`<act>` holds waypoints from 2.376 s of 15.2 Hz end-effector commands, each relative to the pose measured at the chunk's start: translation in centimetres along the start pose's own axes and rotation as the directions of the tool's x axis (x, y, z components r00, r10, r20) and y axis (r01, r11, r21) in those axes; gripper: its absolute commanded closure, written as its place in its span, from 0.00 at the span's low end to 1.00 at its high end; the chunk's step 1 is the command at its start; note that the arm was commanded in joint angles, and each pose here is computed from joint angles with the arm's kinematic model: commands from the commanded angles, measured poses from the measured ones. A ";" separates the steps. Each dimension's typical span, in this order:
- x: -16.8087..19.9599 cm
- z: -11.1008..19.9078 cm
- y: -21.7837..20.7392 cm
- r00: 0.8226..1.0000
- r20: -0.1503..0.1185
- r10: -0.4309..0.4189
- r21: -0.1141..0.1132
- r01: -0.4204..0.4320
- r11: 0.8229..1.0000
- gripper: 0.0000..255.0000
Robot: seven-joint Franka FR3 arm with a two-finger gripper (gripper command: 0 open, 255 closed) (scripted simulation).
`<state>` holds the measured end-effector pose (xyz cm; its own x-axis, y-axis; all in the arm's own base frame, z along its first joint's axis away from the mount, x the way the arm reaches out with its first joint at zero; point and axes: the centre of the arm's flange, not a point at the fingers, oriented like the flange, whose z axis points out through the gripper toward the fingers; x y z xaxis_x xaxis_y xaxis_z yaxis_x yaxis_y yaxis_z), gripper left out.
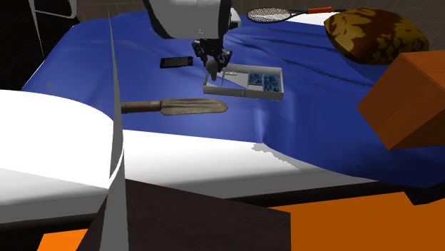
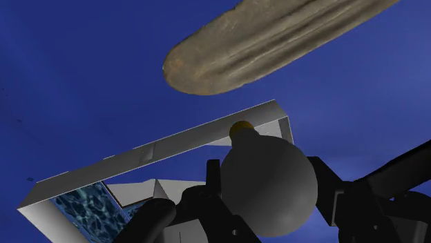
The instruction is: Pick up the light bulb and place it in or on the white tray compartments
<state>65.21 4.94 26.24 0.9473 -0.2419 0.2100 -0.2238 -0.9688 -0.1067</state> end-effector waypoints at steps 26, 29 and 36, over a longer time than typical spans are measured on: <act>16.6 8.3 7.7 1.000 0.001 -0.001 0.000 0.001 1.000 1.00; 16.2 9.8 7.9 1.000 0.001 -0.001 0.000 0.001 1.000 1.00; 16.0 11.0 8.0 1.000 0.001 -0.001 0.000 0.001 1.000 1.00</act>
<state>81.13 -6.09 18.22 0.9471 -0.2414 0.2115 -0.2230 -0.9689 -0.1071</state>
